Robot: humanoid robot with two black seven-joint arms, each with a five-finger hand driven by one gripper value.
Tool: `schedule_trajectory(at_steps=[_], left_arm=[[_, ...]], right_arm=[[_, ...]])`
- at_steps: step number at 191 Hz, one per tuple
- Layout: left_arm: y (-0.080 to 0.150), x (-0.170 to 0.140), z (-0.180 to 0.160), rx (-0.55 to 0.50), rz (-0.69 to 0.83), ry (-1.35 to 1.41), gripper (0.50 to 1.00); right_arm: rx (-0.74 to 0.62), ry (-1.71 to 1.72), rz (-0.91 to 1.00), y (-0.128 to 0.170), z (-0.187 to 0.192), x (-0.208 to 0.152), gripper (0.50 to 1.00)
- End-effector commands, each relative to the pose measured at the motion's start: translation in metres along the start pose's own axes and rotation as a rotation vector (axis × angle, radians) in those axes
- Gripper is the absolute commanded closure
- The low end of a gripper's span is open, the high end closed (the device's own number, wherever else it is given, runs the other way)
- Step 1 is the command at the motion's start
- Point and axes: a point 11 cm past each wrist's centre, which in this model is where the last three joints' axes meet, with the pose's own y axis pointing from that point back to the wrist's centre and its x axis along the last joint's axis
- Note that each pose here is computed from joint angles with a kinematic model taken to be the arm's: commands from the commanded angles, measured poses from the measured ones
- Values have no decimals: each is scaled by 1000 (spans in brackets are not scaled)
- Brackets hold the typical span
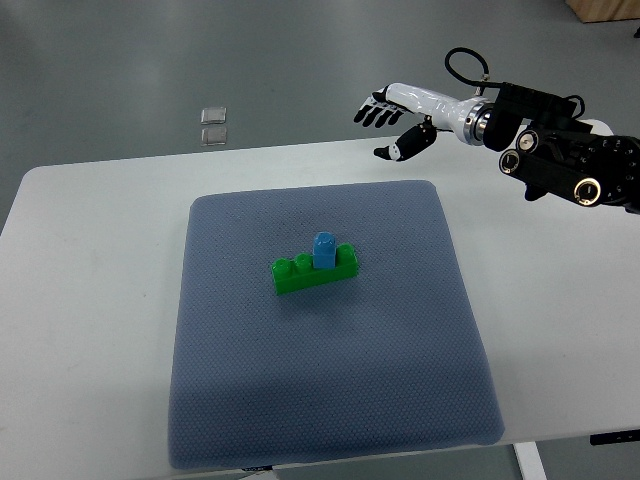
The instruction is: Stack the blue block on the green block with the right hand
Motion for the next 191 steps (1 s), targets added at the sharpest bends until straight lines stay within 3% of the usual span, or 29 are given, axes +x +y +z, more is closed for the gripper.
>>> schedule_trajectory(at_steps=[1,32,46,53,68,133,191], left_arm=[[0,0,0,0,0,0,500],[0,0,0,0,0,0,500],[0,0,0,0,0,1,500],[0,0,0,0,0,0,500],[0,0,0,0,0,0,500],[0,0,0,0,0,0,500],[0,0,0,0,0,0,500]], right_arm=[[-53,-185,72,3,17,-5,779],[-69,-363,141,6,30,-8,734],[-74,-441,157,6,36,-18,679],[-81,-487,177,7,41,-19,611],[-98,-586,231,12,54,-21,585],[-194,-893,461,36,105,-44,583],[-184,-1035,508,39,107,-57,583]])
